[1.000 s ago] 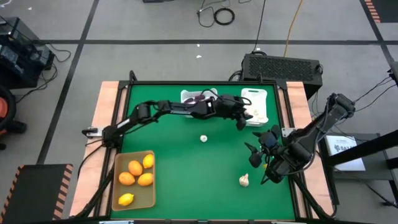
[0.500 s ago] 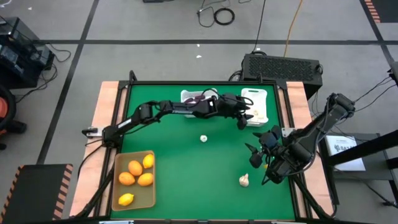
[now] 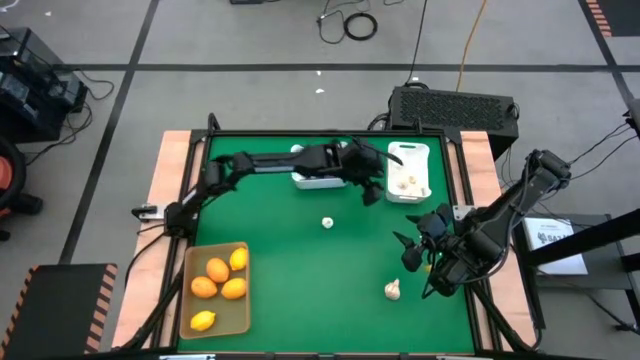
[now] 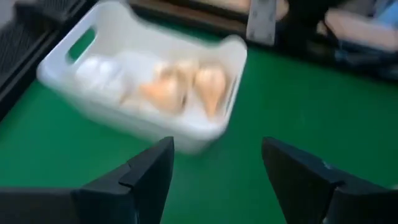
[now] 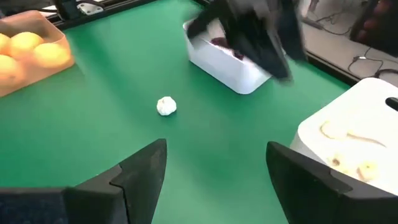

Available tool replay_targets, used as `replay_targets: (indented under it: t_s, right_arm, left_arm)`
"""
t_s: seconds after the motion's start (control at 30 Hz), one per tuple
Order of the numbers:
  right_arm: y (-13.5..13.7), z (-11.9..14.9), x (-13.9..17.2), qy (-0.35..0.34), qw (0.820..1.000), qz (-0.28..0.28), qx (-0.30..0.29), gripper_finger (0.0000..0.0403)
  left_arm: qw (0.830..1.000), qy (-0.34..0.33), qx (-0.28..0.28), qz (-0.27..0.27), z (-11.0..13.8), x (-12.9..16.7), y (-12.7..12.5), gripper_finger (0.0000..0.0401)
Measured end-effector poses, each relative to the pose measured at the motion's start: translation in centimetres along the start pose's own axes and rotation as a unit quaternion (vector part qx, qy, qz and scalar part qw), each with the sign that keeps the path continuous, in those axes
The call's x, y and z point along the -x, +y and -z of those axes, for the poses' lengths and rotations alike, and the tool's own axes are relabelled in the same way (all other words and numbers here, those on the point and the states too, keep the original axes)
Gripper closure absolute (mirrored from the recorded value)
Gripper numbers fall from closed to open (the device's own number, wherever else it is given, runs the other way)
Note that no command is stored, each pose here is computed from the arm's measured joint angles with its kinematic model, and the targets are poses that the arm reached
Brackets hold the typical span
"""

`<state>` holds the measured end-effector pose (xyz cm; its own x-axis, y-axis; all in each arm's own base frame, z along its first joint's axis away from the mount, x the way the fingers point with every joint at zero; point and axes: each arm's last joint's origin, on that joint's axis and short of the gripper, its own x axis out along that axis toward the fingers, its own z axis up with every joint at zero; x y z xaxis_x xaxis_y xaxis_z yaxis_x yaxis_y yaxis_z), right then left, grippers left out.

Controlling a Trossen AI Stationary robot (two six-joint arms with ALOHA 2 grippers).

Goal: Sort produce into baskets
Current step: Put the white garlic into the right white bin

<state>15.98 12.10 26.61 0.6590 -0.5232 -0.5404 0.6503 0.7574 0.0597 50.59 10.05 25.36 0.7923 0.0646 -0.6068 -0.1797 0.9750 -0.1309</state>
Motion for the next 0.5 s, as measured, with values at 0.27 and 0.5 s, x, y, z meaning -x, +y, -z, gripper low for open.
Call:
replay_targets:
  t_s: [0.27, 0.5]
  right_arm:
    - [1.3, 0.2, -0.2, 0.033, 0.999, -0.039, -0.008, 0.0138]
    - [4.6, 0.5, -1.1, 0.143, 0.974, -0.168, 0.039, 0.0138]
  left_arm:
    - [0.99, 0.141, 0.011, -0.015, -0.9, 11.0, -1.1, 0.015]
    - [0.968, 0.224, -0.032, -0.111, -0.1, 19.7, -2.8, 0.015]
